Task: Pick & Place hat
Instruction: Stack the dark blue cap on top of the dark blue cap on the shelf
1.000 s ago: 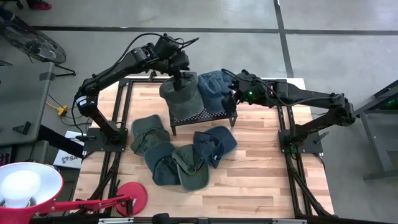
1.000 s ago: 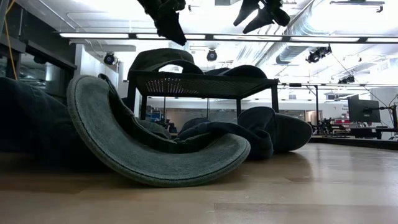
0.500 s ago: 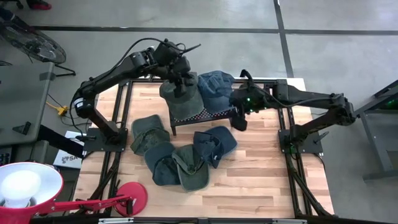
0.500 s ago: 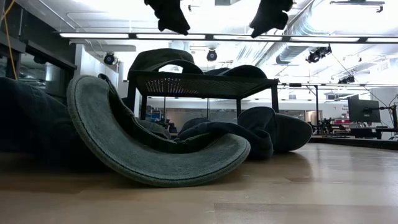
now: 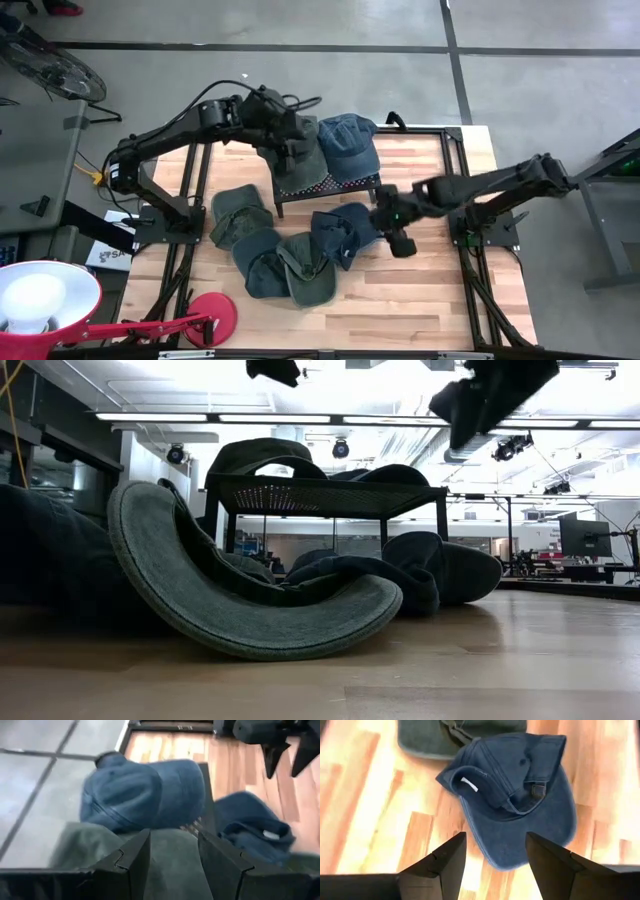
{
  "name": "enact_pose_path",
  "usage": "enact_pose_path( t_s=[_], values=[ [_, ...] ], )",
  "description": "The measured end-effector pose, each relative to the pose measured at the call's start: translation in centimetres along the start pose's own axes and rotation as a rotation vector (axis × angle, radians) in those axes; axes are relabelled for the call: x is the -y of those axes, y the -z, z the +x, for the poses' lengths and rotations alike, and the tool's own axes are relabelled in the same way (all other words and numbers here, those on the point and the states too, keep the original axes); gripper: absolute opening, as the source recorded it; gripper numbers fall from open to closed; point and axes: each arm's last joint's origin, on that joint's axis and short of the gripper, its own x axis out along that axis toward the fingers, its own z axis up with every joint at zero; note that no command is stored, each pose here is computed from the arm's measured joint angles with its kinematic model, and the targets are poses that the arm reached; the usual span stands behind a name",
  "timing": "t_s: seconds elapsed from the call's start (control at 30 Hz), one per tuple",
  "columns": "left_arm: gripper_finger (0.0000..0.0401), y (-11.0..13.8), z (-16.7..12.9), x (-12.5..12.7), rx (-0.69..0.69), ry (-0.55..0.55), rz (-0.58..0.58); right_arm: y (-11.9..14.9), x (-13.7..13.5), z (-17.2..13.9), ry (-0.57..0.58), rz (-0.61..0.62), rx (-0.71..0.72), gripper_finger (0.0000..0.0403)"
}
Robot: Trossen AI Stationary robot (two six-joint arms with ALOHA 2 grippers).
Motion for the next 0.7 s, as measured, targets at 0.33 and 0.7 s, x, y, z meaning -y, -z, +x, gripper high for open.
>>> enact_pose_path(
  t_s=[0.33,0.7],
  values=[
    [0.0163,0.2,-0.1,2.9,-0.051,0.075,-0.031,3.5,-3.0,5.4,0.055,-0.146,0.113,0.0197],
    [0.0163,0.1,-0.4,5.1,-0.048,0.066,-0.037,7.4,-3.9,8.1,0.153,-0.190,0.102,0.0197]
  ],
)
